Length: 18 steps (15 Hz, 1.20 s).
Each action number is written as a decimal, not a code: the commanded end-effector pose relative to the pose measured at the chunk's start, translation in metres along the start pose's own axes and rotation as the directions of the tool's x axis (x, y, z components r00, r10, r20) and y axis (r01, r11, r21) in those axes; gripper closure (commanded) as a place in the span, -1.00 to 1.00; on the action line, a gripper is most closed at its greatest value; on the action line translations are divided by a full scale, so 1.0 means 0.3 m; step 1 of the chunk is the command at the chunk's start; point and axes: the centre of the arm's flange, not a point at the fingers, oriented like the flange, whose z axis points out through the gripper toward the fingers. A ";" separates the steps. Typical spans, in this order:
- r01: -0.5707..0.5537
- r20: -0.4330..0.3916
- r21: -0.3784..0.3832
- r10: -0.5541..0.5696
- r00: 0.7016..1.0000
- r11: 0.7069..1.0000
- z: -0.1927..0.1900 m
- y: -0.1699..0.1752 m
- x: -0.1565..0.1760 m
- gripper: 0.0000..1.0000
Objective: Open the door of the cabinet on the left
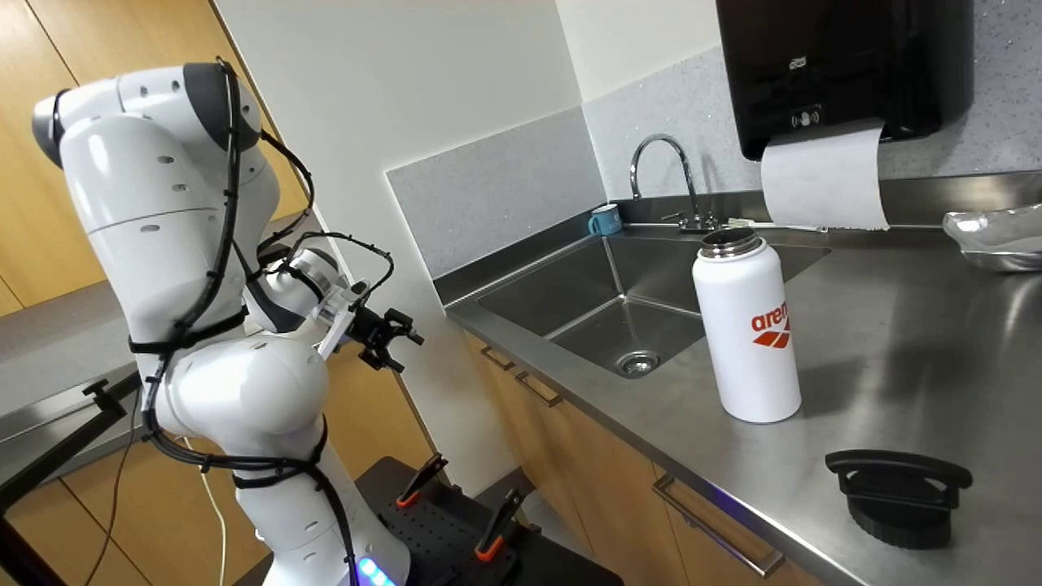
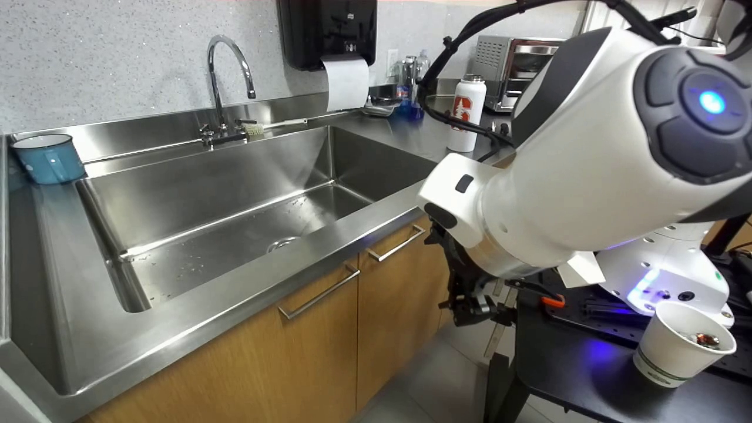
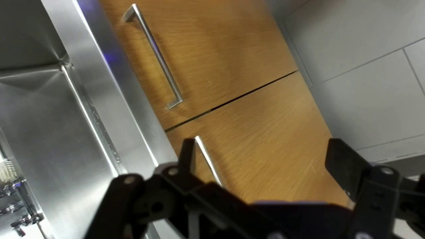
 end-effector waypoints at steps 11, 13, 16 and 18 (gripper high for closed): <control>-0.053 -0.265 -0.471 -0.084 0.960 0.881 0.279 -0.360 0.082 -1.00; -0.103 -0.274 -0.519 -0.051 0.960 0.849 0.353 -0.405 0.083 -1.00; -0.139 -0.282 -0.565 -0.031 0.959 0.813 0.460 -0.446 0.093 -1.00; -0.131 -0.280 -0.578 -0.045 0.959 0.806 0.519 -0.450 0.107 -1.00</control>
